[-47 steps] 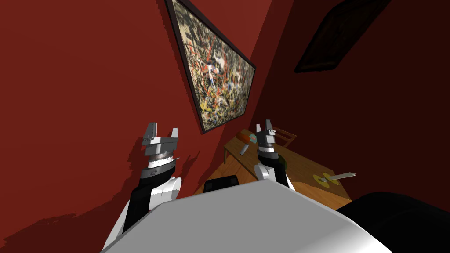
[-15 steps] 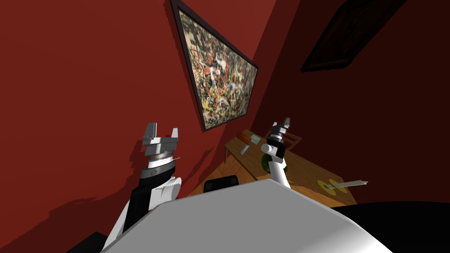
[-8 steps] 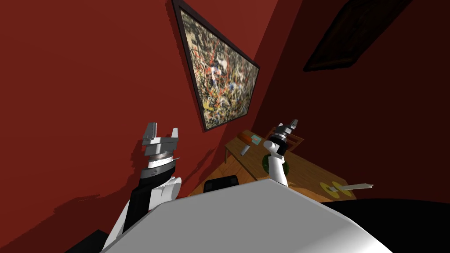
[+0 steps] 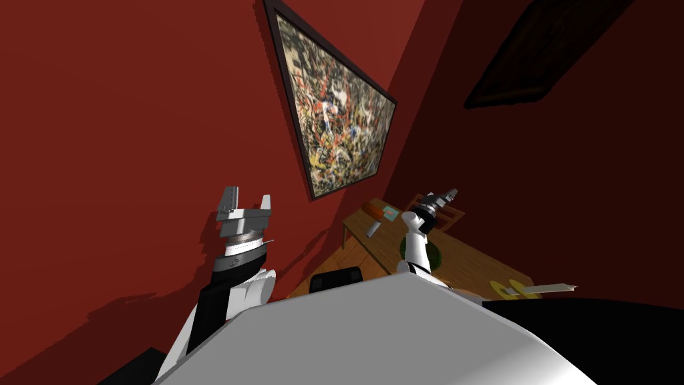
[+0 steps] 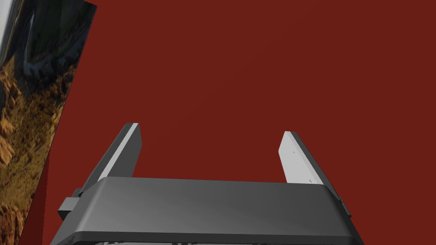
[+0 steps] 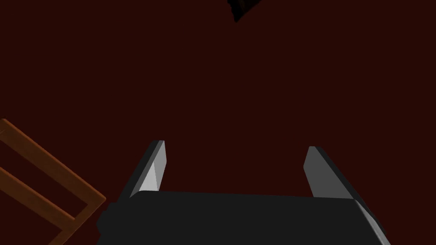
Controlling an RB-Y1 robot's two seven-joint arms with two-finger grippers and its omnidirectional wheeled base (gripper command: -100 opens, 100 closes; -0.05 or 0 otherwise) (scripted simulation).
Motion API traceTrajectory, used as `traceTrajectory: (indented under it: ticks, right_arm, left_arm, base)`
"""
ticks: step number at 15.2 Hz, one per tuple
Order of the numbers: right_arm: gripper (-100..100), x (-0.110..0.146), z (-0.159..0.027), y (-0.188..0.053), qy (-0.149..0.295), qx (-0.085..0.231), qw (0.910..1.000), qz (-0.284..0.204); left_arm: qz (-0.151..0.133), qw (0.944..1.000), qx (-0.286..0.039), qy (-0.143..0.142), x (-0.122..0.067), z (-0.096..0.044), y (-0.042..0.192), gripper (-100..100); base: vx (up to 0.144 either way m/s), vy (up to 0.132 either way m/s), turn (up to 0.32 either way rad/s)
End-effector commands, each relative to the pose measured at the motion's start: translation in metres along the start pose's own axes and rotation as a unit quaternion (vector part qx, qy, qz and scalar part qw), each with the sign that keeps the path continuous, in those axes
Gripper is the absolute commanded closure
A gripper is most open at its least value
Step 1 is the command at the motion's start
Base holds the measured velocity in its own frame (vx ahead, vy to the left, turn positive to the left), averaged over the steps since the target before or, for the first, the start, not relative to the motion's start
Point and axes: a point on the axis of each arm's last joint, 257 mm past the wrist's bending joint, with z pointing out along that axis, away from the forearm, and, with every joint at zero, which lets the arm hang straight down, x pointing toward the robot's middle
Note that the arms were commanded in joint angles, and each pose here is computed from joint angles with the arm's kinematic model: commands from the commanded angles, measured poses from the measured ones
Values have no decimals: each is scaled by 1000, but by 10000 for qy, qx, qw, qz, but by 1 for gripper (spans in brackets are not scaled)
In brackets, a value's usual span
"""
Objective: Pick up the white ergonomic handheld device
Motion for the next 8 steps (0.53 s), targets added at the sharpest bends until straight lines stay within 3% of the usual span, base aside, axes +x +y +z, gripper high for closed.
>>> traceTrajectory:
  ticks: [1,6,8]
  right_arm:
    - [-100,-19,4,-12,-402,98,9990,154]
    - [-100,-52,5,-34,-1055,254,9931,441]
    - [-100,-68,3,-48,-1478,339,9860,699]
  left_arm:
    - [0,10000,0,0,0,0,0,0]
    - [0,10000,0,0,0,0,0,0]
    - [0,10000,0,0,0,0,0,0]
  base:
    - [10,3,22]
    - [10,3,18]
    - [10,4,20]
